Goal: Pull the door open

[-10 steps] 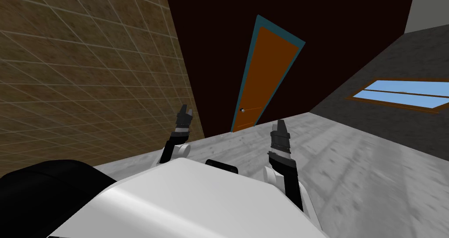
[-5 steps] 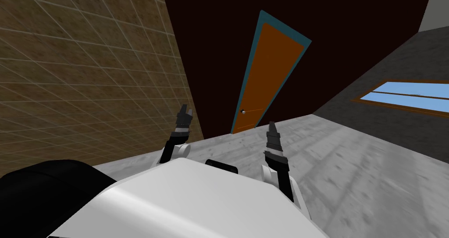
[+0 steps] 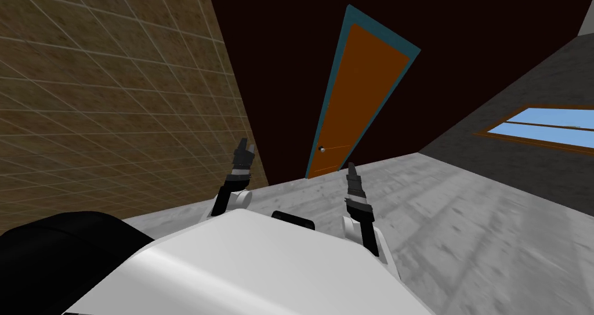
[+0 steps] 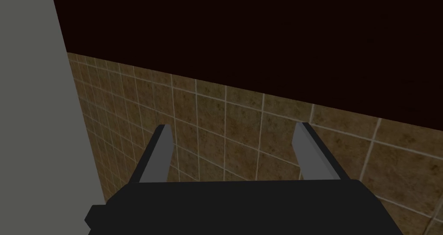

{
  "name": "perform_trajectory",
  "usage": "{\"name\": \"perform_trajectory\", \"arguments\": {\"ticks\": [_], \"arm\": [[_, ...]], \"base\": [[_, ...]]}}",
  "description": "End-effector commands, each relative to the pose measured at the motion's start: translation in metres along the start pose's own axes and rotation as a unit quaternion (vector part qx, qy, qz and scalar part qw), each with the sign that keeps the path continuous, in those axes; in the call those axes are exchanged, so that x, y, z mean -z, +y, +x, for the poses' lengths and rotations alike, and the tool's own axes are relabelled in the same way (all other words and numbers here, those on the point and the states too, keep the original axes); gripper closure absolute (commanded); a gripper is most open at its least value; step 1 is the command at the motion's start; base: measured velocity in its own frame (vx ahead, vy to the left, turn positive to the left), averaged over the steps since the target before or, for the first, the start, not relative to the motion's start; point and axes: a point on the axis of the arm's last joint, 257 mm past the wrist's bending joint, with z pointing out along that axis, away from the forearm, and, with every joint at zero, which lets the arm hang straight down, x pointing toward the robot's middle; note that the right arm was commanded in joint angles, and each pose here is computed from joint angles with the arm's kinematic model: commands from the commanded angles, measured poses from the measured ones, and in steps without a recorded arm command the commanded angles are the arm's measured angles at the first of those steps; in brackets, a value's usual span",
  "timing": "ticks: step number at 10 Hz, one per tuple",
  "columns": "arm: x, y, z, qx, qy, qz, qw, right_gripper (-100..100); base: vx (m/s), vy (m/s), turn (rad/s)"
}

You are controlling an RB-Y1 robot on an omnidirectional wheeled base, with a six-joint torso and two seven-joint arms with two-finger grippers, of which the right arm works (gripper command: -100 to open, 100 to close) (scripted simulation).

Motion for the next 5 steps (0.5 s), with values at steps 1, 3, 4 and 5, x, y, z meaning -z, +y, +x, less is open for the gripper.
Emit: {"name": "perform_trajectory", "arguments": {"ticks": [1, 3, 4, 5], "arm": [[0.002, -0.011, 0.01, 0.017, 0.009, 0.003, 0.9998, -100], [0.0032, -0.022, 0.021, 0.037, 0.02, 0.006, 0.9991, -100], [0.0038, -0.024, 0.022, 0.037, 0.021, 0.008, 0.9991, -100], [0.0049, -0.031, 0.028, 0.047, 0.027, 0.01, 0.9985, -100]], "base": [[0.087, -0.024, 0.042], [0.099, -0.049, 0.037], [0.068, -0.034, 0.017], [0.052, -0.021, 0.023]]}}
